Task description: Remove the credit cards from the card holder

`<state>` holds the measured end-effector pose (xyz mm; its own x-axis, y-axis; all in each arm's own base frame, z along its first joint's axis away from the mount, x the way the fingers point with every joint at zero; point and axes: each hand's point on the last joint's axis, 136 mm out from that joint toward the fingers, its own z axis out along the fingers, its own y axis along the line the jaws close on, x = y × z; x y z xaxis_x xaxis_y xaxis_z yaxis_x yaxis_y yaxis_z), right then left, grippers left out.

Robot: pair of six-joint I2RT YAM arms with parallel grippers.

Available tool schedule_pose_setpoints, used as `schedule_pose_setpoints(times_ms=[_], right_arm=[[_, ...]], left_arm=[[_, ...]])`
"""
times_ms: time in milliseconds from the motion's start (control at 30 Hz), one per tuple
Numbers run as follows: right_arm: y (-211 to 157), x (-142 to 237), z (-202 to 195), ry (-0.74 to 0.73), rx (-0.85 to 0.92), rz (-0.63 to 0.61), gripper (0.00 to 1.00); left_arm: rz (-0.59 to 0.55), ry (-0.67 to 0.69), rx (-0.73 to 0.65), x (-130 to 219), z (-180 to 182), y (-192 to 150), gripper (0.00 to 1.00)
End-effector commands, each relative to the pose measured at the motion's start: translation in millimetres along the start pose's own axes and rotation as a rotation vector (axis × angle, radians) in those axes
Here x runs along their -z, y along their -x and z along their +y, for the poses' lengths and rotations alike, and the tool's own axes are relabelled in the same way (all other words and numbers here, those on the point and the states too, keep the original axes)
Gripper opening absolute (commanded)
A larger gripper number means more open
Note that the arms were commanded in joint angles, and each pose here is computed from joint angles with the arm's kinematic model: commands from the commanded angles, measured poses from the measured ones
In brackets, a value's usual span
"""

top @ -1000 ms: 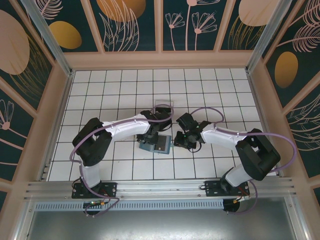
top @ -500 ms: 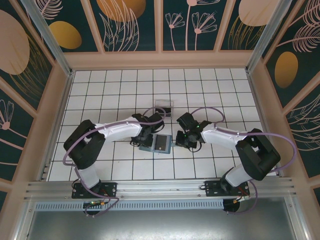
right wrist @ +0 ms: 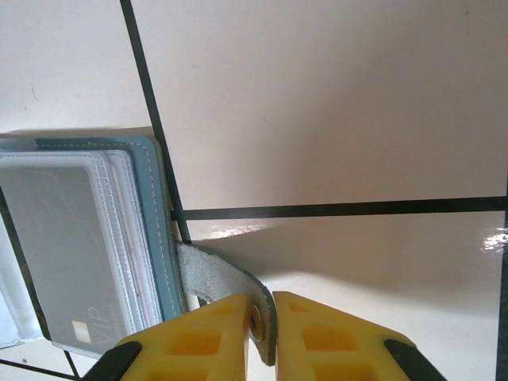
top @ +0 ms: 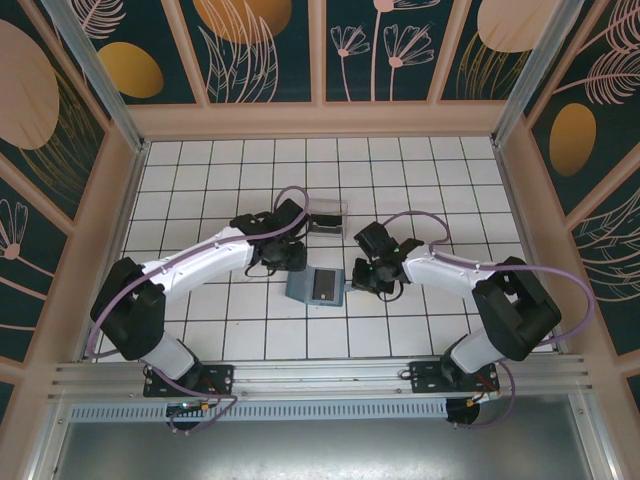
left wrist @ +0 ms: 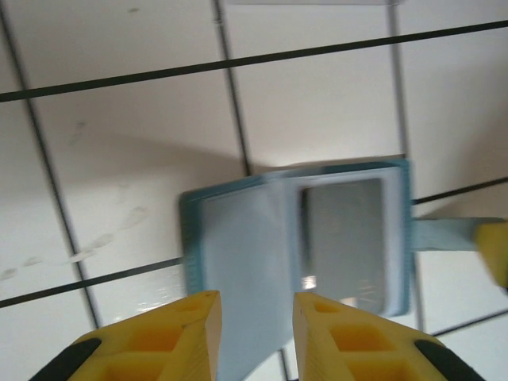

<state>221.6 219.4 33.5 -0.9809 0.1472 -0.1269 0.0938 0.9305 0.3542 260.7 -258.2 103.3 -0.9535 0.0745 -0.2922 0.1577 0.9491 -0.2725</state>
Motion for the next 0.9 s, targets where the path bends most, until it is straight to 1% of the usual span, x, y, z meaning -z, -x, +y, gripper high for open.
schedule_pose_setpoints(times_ms=[0,133,200,267,367,467,567,733,767,867], right_arm=[[6,1,-3,-0.031,0.009,-0.011,0.16],[6,1,-3,-0.033,0.010,-0.013,0.16],[6,1,-4,-0.035,0.009,-0.012,0.16],[6,1,-4,-0.034,0.007,-0.012,0.16],[6,2,-3,-0.032,0.007,-0.014,0.16],[6,2,-4,-0.033,0.005,-0.015,0.16],[5,3,-4,-0.034,0.006,-0.014,0.16],[5,4,-5,-0.034,0.002,-0.017,0.16],[4,4,-5,-0.035,0.000,-0.016,0.16],[4,4,-6,-0.038,0.001,-0.015,0.16]], left_arm=[[-0.004,-0.173,0.013,7,-35,9,0.30],[0.032,-0.283,0.052,-5,-53,3,0.27],[0.060,-0.307,0.068,-16,-55,-2,0.26],[0.083,-0.295,0.081,-27,-51,-8,0.25],[0.104,-0.238,0.090,-42,-37,-17,0.25],[0.122,-0.229,0.096,-52,-32,-24,0.24],[0.137,-0.216,0.103,-60,-27,-30,0.24],[0.121,-0.167,0.096,-66,-15,-32,0.24],[0.136,-0.148,0.100,-74,-11,-36,0.24],[0.143,-0.135,0.101,-78,-8,-38,0.24]])
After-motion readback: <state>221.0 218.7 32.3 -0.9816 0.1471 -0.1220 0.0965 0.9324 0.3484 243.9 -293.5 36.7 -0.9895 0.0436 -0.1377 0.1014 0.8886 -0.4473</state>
